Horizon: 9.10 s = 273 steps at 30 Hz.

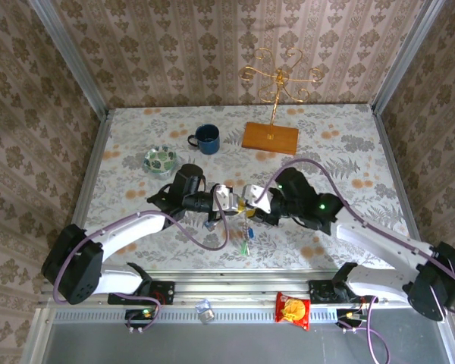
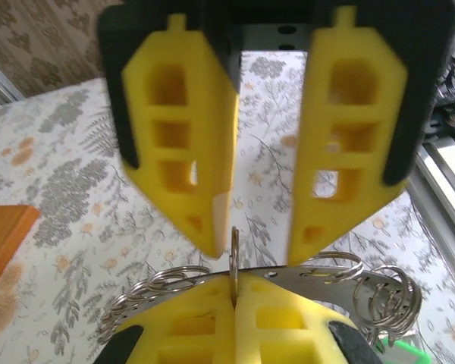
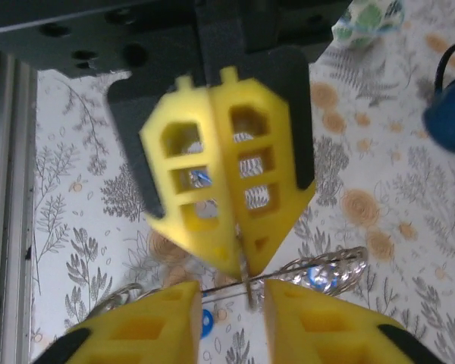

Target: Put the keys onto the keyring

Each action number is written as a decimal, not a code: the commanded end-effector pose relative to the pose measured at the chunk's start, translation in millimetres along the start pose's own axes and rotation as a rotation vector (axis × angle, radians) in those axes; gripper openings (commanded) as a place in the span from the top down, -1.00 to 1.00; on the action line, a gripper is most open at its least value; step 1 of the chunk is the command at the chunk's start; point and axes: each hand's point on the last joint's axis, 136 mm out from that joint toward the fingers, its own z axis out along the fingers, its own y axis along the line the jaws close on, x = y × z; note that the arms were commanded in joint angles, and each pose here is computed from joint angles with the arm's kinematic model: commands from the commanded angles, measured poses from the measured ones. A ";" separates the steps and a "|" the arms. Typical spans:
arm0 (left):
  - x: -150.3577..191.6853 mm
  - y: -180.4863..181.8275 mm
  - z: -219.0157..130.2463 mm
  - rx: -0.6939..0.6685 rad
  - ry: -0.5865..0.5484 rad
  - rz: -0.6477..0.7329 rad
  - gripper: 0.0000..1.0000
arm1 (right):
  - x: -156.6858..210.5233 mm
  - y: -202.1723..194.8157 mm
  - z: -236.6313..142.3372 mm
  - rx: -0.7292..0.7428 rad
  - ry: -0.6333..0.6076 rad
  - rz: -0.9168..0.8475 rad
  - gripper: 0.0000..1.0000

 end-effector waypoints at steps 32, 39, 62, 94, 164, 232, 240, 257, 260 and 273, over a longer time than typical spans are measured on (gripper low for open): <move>-24.9 -11.0 -5.6 0.004 -0.263 0.005 1.00 | -24.6 3.5 -8.7 -0.032 -0.228 0.036 0.92; -21.1 -1.1 -5.8 -0.052 -0.223 -0.017 0.72 | -19.2 8.0 -8.6 -0.048 -0.180 0.001 1.00; -19.1 -3.8 -5.6 -0.014 -0.157 -0.030 1.00 | -11.0 6.4 3.0 -0.050 -0.055 -0.047 0.84; -16.9 11.6 -12.8 -0.236 -0.064 0.190 1.00 | 20.6 -26.6 -25.2 0.223 -0.076 0.166 0.41; 89.7 29.9 -259.7 -1.324 0.328 -0.610 1.00 | 40.1 44.2 195.3 -0.114 0.493 1.062 0.43; 75.2 39.9 -211.4 -1.068 0.258 -0.566 1.00 | 105.0 21.1 119.0 0.137 0.692 0.897 1.00; 74.4 40.3 -210.7 -1.066 0.250 -0.566 1.00 | 107.0 23.8 121.6 0.106 0.692 0.935 0.72; 75.1 39.3 -209.1 -1.056 0.254 -0.566 1.00 | 115.8 30.2 121.8 0.065 0.726 1.004 0.46; 74.1 39.6 -209.3 -1.057 0.252 -0.565 1.00 | 118.0 32.1 122.6 0.059 0.736 1.011 0.46; 74.5 39.0 -209.0 -1.052 0.257 -0.563 1.00 | 116.7 35.4 125.9 0.034 0.734 1.030 0.63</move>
